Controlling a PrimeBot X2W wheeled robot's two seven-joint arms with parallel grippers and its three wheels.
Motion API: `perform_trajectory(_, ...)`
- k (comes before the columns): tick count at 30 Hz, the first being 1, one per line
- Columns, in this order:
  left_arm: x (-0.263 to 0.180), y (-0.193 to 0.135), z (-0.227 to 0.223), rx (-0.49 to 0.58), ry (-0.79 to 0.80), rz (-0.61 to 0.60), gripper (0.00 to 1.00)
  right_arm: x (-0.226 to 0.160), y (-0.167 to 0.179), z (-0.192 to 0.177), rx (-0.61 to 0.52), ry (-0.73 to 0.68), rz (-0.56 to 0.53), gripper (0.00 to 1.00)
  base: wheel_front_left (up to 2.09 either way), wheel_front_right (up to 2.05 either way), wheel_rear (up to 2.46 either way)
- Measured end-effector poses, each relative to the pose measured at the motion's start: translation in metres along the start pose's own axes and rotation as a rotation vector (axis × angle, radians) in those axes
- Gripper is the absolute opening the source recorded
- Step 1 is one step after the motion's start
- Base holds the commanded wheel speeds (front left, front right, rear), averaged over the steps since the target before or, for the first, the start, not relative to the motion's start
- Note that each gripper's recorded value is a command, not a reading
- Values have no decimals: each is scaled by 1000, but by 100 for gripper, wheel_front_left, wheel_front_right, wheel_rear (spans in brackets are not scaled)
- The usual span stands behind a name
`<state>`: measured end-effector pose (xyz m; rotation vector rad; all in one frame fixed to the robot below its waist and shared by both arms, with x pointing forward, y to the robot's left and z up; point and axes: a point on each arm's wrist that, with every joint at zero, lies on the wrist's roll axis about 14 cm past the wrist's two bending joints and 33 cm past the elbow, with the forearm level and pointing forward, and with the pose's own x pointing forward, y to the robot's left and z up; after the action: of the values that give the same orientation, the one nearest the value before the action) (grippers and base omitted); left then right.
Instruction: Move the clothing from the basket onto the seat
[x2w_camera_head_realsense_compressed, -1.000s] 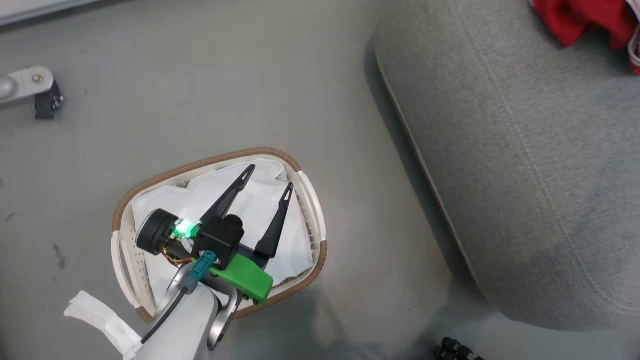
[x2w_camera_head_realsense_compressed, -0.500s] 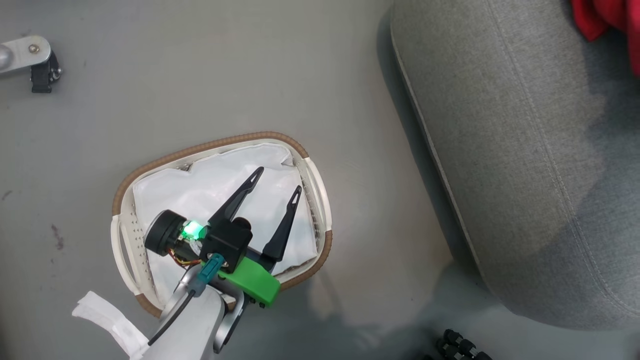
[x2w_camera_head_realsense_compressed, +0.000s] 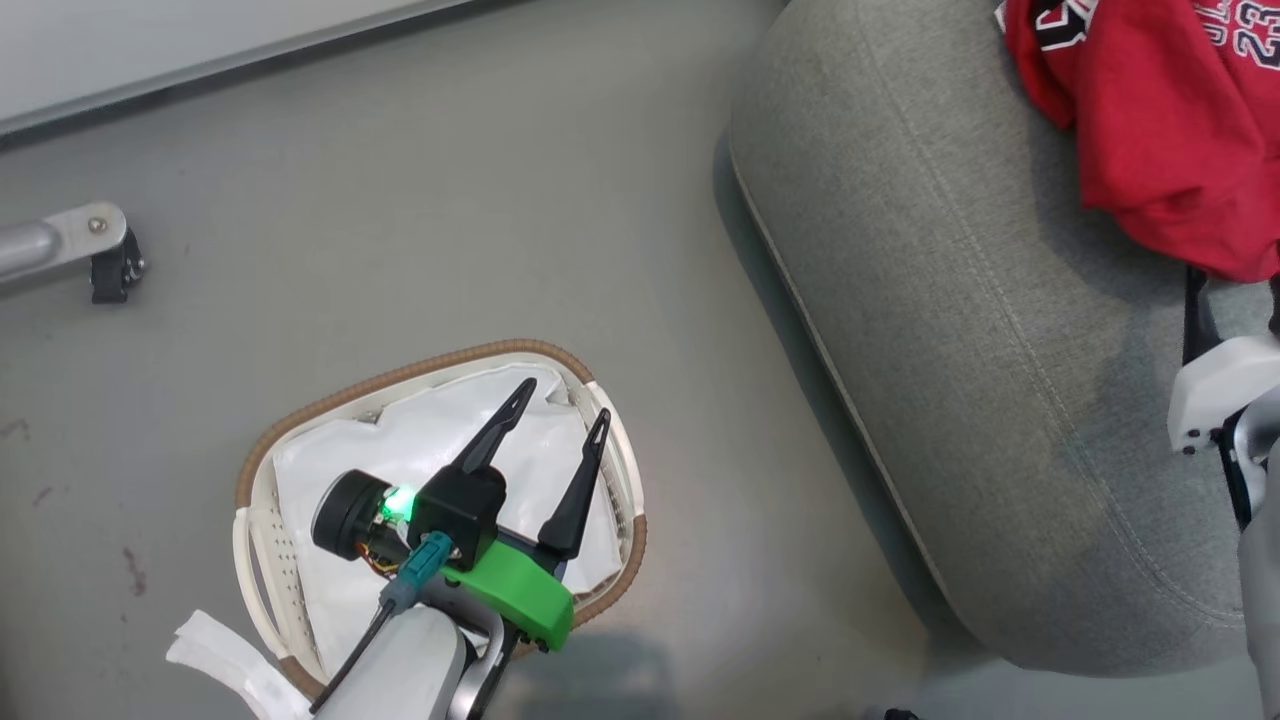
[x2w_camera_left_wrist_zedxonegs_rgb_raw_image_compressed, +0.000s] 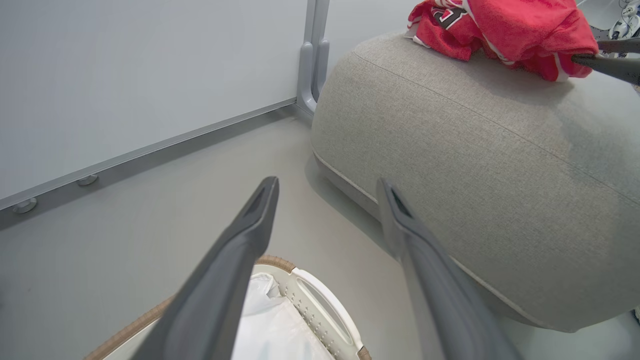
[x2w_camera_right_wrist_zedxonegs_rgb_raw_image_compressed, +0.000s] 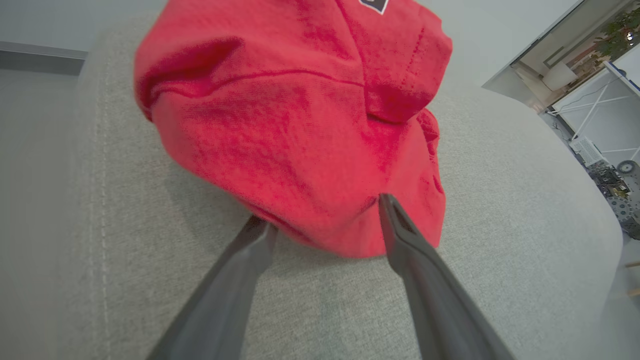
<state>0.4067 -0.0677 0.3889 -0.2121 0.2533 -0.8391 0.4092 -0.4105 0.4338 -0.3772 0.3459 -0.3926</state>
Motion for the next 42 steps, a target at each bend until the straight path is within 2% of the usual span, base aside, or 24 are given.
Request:
perform_trajectory(7, -5, -26, 25, -15, -54, -17, 100, -33, -11, 7, 9, -49, 18, 100, 0, 0, 0)
perform_trajectory(12, -13, -37, 45, -23, -99, -9, 100, -42, -21, 36, 28, -143, 16, 100, 0, 0, 0)
perform_trajectory(19, -33, -28, 69, -8, -160, 80, 100, -51, -15, 76, 82, -267, 49, 100, 0, 0, 0)
perform_trajectory(23, -56, -4, 77, -6, -189, 197, 100, -52, 10, 102, 133, -333, 105, 100, 0, 0, 0)
perform_trajectory(32, -131, 57, 88, -12, -259, 502, 100, -70, 96, 155, 294, -456, 290, 100, 0, 0, 0)
perform_trajectory(37, -173, 80, 87, -10, -285, 635, 100, -89, 136, 165, 371, -475, 376, 100, 0, 0, 0)
perform_trajectory(42, -205, 90, 83, -20, -303, 723, 100, -114, 173, 159, 385, -466, 476, 100, 0, 0, 0)
